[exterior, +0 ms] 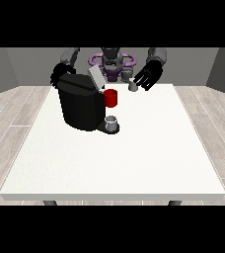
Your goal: Insert the coffee pod into the coffee machine and close the lid
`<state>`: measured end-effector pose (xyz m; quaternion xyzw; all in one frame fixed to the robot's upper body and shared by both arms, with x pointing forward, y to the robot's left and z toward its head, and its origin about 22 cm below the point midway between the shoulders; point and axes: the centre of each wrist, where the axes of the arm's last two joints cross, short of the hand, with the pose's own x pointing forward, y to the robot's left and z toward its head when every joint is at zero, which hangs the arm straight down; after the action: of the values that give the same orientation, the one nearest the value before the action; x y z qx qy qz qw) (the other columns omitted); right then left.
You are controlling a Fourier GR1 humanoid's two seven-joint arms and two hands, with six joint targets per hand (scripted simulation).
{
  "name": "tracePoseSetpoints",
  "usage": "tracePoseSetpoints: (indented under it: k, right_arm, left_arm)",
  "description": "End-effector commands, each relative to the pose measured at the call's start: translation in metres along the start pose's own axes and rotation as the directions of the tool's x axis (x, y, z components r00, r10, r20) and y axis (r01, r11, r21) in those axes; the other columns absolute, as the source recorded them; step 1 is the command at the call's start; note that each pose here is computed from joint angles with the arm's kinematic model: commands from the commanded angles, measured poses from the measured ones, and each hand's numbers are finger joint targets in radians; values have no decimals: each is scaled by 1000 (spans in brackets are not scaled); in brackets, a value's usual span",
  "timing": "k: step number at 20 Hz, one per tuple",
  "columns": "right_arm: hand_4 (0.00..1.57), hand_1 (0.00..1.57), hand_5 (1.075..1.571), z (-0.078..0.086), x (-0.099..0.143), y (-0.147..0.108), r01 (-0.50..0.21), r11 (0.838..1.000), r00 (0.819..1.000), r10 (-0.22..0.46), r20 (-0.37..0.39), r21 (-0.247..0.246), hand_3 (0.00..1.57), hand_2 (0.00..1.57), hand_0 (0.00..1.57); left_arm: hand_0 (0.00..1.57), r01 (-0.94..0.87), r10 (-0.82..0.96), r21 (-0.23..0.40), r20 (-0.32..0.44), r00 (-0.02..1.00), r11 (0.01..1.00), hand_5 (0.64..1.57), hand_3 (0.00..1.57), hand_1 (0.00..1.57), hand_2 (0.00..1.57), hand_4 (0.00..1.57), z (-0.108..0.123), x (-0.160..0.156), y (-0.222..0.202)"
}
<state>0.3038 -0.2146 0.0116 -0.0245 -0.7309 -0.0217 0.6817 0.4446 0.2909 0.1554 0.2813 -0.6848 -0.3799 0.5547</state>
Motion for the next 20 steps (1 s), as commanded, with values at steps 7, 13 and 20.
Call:
tracePoseSetpoints:
  k: [7, 13, 20]
  right_arm:
    - [549, 0, 1571, -23, 33, 7, -20, 1000, 994, 17, 109, 23, 0, 0, 0]
    - [480, 0, 1571, -7, 9, -5, -29, 999, 999, 29, 18, -32, 0, 0, 0]
    - [514, 0, 1571, -13, 30, 3, -33, 999, 996, 31, 85, 19, 0, 0, 0]
  left_arm:
    - [1282, -22, 14, 131, 60, 998, 991, 1571, 1269, 1282, 1332, 479, -21, 54, 76]
    - [1262, 12, -14, 41, 39, 999, 999, 1571, 1244, 1262, 1313, 507, -23, 49, 31]
    - [1314, 21, -24, 115, 23, 999, 993, 1571, 1230, 1314, 1328, 493, -24, 48, 58]
